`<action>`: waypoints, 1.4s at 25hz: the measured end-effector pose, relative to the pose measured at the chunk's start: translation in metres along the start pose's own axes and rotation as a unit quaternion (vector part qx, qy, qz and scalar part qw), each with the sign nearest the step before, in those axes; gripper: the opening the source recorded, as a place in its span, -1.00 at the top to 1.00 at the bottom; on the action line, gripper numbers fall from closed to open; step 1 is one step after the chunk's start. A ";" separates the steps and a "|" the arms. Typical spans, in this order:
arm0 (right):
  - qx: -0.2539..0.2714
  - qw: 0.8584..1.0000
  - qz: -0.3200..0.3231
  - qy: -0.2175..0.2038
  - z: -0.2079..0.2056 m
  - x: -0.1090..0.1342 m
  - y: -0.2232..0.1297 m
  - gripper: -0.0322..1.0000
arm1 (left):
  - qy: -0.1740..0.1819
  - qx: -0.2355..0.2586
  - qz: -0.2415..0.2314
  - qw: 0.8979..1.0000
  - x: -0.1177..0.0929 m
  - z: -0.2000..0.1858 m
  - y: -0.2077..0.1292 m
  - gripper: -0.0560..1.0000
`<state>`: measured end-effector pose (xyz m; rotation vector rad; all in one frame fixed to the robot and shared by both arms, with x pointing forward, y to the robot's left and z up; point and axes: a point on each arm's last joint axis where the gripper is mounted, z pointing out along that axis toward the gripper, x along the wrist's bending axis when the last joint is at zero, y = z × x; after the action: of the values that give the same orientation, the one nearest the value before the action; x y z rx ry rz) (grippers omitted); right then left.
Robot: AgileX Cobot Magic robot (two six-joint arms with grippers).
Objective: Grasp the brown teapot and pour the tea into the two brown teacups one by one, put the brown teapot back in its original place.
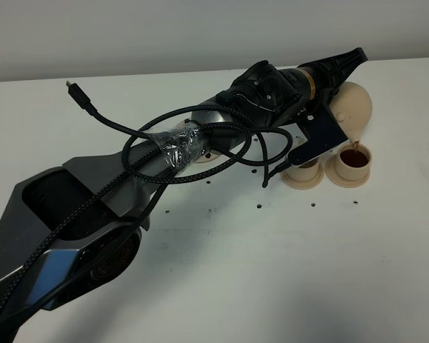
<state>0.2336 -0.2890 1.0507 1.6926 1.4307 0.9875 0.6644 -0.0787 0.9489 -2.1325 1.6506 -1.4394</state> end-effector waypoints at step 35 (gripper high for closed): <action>0.000 1.000 0.000 0.000 0.000 0.000 0.000 -0.01 | -0.069 -0.008 -0.308 0.949 0.003 -0.027 -0.017 0.68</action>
<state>0.2336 -0.2890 1.0507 1.6926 1.4307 0.9875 0.6575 -0.0616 0.9756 -2.8363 0.9810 -1.3437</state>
